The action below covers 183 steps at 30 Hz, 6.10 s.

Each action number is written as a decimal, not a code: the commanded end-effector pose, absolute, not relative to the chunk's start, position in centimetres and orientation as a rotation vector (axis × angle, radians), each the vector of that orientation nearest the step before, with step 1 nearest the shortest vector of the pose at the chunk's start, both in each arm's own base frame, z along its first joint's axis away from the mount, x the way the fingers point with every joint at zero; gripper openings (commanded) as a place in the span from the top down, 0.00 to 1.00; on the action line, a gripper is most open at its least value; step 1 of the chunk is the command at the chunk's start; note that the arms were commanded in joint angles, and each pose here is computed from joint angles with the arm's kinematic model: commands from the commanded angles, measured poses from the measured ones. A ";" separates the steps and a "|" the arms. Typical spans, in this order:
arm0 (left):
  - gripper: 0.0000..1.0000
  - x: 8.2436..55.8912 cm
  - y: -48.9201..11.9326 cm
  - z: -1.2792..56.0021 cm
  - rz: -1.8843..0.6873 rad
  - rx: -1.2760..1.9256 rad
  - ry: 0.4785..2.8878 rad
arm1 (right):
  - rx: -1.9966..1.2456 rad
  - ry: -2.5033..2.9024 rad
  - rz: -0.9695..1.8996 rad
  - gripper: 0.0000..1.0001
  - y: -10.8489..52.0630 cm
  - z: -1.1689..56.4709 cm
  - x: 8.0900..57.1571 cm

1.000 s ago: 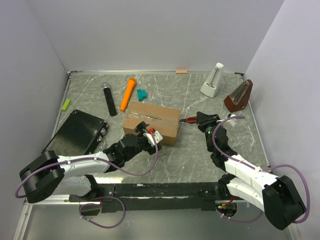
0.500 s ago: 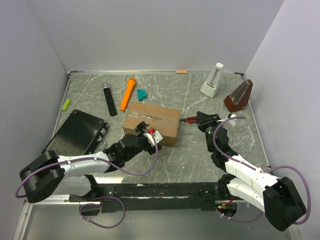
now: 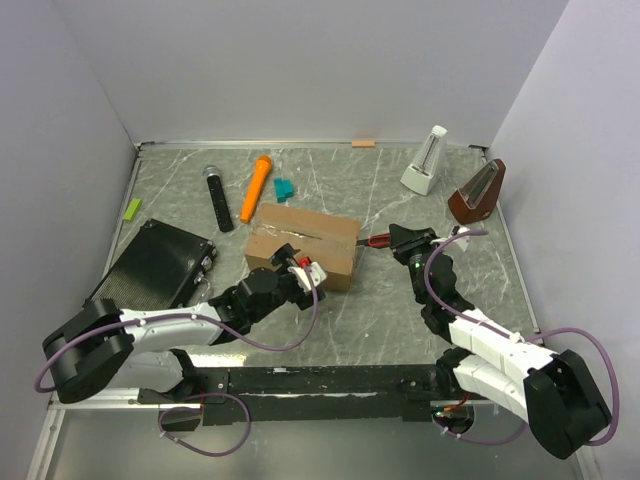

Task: Unpack the express box
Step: Cut the express box at the center of the board, then place the knife at the center of the board, then adjust the express box at the center of the board.

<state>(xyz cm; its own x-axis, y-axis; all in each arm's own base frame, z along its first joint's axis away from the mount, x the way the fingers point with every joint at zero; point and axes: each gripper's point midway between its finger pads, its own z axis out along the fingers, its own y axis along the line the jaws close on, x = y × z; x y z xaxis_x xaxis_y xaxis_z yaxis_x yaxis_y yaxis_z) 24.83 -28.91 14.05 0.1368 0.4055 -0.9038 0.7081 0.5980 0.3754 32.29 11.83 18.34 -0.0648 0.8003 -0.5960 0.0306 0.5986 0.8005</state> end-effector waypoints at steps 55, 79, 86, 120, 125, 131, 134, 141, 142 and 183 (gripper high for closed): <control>0.01 18.6 -30.1 27.0 -0.807 0.568 1.428 | 0.172 1.333 0.722 1.00 11.7 30.4 25.1; 0.03 12.3 -33.3 30.0 -1.586 0.933 1.395 | -0.658 1.521 1.408 1.00 28.0 34.0 16.0; 0.19 13.4 -33.9 28.4 -1.567 0.914 1.439 | -0.675 1.537 1.433 1.00 29.6 33.7 15.9; 0.99 30.1 -11.0 18.3 -0.599 -0.312 2.083 | 0.029 1.777 0.877 0.02 20.0 27.5 24.9; 0.99 32.4 -10.3 12.8 -0.573 -0.323 2.267 | 0.029 1.772 0.834 0.03 19.1 26.8 24.8; 0.99 34.4 -11.0 10.2 -0.569 -0.197 2.331 | 0.025 1.808 0.772 0.03 18.6 25.5 25.1; 0.88 35.0 -11.5 9.6 -0.584 -0.179 2.360 | 0.034 1.832 0.742 0.03 18.6 24.6 25.6; 0.56 35.2 -11.5 9.0 -0.584 -0.187 2.380 | 0.040 1.890 0.688 0.03 18.6 23.4 26.4; 0.55 35.2 -11.5 9.0 -0.586 -0.184 2.379 | 0.040 1.891 0.685 0.03 18.6 23.3 26.4; 0.63 26.6 -24.0 5.4 -0.552 -0.145 2.434 | 0.083 2.260 0.164 0.52 17.4 10.1 40.5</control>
<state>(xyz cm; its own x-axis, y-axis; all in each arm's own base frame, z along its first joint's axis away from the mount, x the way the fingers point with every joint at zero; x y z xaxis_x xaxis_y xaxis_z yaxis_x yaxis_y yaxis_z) 25.13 -24.05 5.76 -0.8003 -0.2576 -0.5415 0.0529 0.8692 -0.4916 44.00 19.06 11.31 -0.5690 0.1105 -0.8149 -0.0229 0.9884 0.1500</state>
